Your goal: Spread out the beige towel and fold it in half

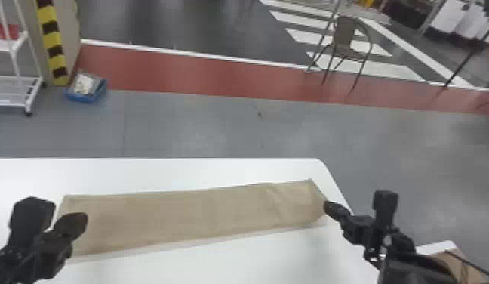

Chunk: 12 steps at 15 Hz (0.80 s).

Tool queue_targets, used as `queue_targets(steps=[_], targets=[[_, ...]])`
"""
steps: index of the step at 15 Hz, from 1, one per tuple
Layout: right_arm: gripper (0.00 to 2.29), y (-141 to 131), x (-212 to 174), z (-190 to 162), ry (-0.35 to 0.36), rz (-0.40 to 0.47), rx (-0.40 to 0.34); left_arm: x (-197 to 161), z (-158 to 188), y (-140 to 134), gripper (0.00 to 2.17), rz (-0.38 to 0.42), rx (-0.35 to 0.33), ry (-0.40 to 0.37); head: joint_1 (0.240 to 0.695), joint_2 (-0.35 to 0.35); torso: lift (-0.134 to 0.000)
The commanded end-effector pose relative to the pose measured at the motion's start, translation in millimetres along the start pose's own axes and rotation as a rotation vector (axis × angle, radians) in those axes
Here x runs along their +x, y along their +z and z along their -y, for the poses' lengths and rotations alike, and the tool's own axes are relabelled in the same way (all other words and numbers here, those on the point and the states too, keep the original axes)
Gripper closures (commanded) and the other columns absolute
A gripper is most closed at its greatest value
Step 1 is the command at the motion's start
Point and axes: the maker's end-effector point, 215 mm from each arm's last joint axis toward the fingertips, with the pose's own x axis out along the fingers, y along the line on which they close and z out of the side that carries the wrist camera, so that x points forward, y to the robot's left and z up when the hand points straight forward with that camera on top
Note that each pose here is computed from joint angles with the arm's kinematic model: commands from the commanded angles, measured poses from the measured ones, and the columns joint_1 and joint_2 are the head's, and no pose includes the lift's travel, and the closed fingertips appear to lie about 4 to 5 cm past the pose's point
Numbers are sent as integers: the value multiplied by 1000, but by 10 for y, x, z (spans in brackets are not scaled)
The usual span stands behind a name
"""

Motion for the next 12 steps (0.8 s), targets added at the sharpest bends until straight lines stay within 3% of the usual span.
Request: queue_targets(steps=[1,5,12], targets=[[1717,-56,30,88,-25,-23,2,34,47,-153,1828,-30,42,11,695,-350,0],[1717,-152,103,173,-54,-67,-7,65,99,-359,1825,-71,81,32,695,-350,0],[1717,-227,244,114,-59,-102,-10,97,70,-429,1825,-82,111,54,695,-350,0]])
